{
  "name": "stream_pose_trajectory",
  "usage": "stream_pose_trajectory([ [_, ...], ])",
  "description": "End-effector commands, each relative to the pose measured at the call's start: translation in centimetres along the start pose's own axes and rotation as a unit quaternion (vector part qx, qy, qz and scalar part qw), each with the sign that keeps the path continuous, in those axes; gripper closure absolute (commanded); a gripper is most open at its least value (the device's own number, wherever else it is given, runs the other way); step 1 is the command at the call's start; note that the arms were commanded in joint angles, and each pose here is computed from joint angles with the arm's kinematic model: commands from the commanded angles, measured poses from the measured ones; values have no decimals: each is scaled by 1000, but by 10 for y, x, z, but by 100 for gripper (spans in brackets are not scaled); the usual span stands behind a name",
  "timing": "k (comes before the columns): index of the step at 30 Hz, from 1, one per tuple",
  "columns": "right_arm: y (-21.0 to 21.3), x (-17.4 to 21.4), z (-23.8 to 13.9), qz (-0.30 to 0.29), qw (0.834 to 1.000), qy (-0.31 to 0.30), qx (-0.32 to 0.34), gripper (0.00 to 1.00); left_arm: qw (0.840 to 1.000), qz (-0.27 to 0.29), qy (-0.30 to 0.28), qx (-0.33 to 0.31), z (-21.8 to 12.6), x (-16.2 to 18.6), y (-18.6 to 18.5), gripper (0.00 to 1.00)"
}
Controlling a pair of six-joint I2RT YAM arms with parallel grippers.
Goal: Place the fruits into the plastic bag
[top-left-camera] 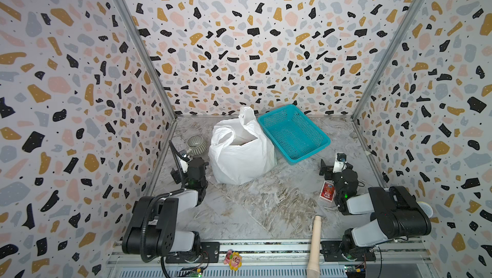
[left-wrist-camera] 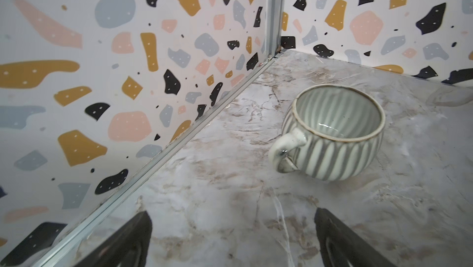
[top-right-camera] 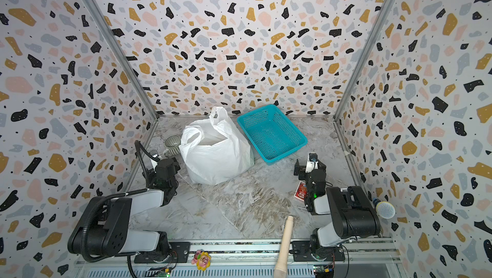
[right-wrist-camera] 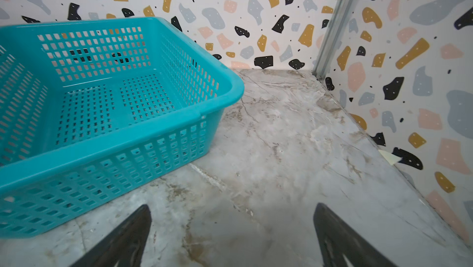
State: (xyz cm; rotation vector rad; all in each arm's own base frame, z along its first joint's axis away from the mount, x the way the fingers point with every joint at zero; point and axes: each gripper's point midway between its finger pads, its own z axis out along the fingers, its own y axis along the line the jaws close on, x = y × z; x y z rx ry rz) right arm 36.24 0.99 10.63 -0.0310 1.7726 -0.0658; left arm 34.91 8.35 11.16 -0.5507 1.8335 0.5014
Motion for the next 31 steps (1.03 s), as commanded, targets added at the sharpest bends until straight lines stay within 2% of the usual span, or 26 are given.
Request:
stream_pose_trajectory([
  [1,6,-18,3,-9,1000,-27,-13,1,995,-10,-89,40,-10,-27,-7,1],
  [2,6,-17,2,-10,1000,-26,-13,1,992,-9,-109,58,-19,-26,-9,0],
  [4,6,-18,3,-9,1000,-27,-13,1,991,13,-103,87,-25,-18,-20,1],
  [10,6,-18,3,-9,999,-27,-14,1,988,22,-112,108,-29,-16,-25,1],
  [31,7,-17,3,-8,999,-25,-20,1,988,23,-102,112,-22,-15,-28,1],
])
